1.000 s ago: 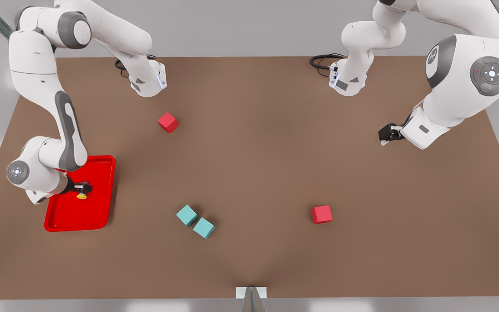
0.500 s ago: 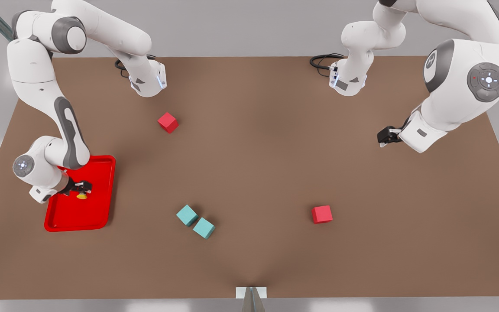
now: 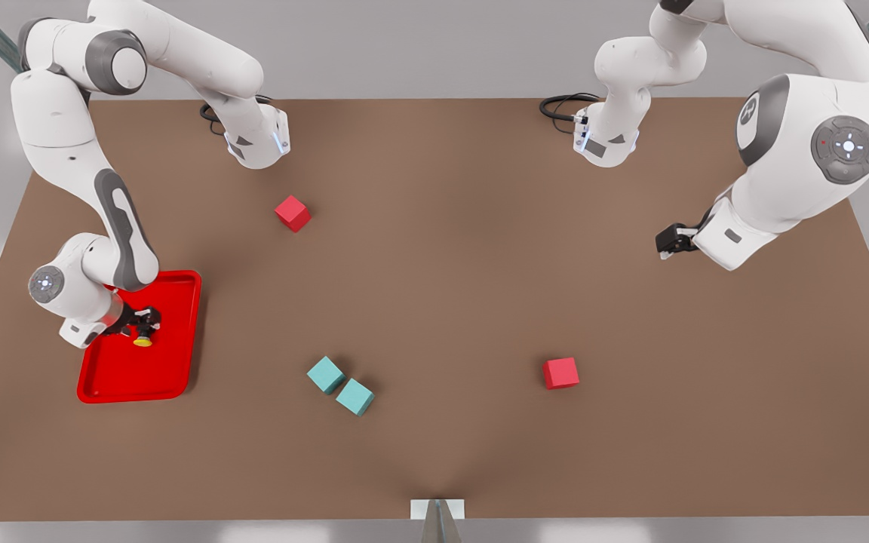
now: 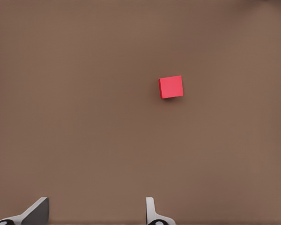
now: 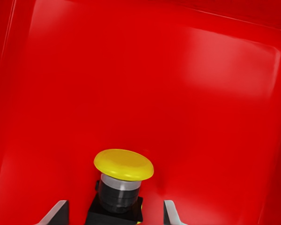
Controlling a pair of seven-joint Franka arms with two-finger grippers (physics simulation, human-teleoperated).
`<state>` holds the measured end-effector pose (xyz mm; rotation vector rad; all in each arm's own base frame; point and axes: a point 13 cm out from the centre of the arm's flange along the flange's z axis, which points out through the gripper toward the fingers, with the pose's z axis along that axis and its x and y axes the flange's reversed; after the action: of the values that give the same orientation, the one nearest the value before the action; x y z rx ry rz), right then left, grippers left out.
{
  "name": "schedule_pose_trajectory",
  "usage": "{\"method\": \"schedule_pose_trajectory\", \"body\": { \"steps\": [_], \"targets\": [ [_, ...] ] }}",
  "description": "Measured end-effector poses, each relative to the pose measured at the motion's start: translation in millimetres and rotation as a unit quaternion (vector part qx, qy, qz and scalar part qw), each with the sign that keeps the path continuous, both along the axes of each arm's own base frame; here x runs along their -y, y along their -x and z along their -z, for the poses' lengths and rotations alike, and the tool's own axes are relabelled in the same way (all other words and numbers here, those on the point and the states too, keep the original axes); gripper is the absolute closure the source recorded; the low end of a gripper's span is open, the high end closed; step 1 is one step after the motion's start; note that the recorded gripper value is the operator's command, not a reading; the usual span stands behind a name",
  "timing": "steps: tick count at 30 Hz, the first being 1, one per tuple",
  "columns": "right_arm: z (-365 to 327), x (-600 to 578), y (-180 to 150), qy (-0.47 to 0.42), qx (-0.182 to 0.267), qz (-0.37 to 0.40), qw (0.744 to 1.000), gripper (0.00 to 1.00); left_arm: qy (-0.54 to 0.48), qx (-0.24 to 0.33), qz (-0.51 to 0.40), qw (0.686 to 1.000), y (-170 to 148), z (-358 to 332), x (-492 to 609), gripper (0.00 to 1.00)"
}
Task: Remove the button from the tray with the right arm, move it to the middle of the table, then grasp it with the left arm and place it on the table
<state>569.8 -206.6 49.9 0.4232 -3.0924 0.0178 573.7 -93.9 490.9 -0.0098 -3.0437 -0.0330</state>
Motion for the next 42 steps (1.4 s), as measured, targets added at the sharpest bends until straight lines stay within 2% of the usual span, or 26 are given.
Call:
{"method": "schedule_pose_trajectory", "body": {
  "steps": [6, 8, 9, 10, 13, 16, 19, 22, 26, 30, 34, 38, 42],
  "targets": [
    [8.6, -1.5, 3.9, -0.003, -0.006, -0.014, 1.000, 0.19, 0.000, -0.001, 0.000, 1.000, -0.7, 1.7, 0.2, 0.00],
    [9.1, -1.4, 4.1, -0.004, -0.006, -0.018, 1.000, 0.28, 0.000, -0.001, 0.000, 1.000, -0.9, 1.9, 0.0, 0.00],
    [9.3, -1.5, 4.3, -0.004, -0.006, -0.020, 1.000, 0.37, 0.000, -0.001, 0.000, 1.000, -0.9, 2.0, -0.1, 0.00],
    [9.3, -1.5, 4.1, -0.004, -0.006, -0.022, 1.000, 0.54, 0.000, -0.001, 0.000, 1.000, -1.1, 2.5, 0.0, 0.00],
    [9.1, -2.7, 3.4, -0.007, -0.005, -0.028, 1.000, 0.61, 0.000, -0.003, 0.000, 1.000, -1.6, 3.9, 0.0, 0.00],
    [5.0, -6.2, -1.3, -0.007, -0.002, -0.039, 0.999, 0.61, 0.000, -0.003, 0.000, 1.000, -1.7, 4.4, -0.1, 0.00],
    [-18.0, -34.2, -27.1, -0.013, 0.016, -0.065, 0.998, 0.62, 0.000, -0.003, 0.000, 1.000, -1.7, 4.0, 0.0, 0.00],
    [-62.3, -89.1, -57.3, -0.025, 0.042, -0.101, 0.994, 0.62, 0.000, -0.003, -0.001, 1.000, -1.7, 4.3, 0.0, 0.00],
    [-107.5, -191.9, -77.1, -0.051, 0.056, -0.153, 0.985, 0.61, 0.000, -0.002, -0.001, 1.000, -1.7, 4.0, 0.0, 0.00],
    [-158.3, -361.8, -64.6, -0.078, 0.048, -0.231, 0.969, 0.61, 0.000, -0.003, -0.001, 1.000, -1.9, 4.5, -0.2, 0.00],
    [-205.8, -504.2, -45.1, -0.092, 0.054, -0.264, 0.958, 0.61, 0.000, -0.003, -0.001, 1.000, -1.8, 4.5, -0.2, 0.00],
    [-195.1, -608.0, -33.6, -0.103, 0.043, -0.250, 0.962, 0.61, 0.000, -0.004, -0.001, 1.000, -1.7, 4.9, -0.1, 0.00],
    [-173.9, -670.3, -37.4, -0.098, 0.043, -0.195, 0.975, 0.61, 0.000, -0.006, -0.001, 1.000, -2.7, 8.2, -0.1, 0.00]
  ]
}}
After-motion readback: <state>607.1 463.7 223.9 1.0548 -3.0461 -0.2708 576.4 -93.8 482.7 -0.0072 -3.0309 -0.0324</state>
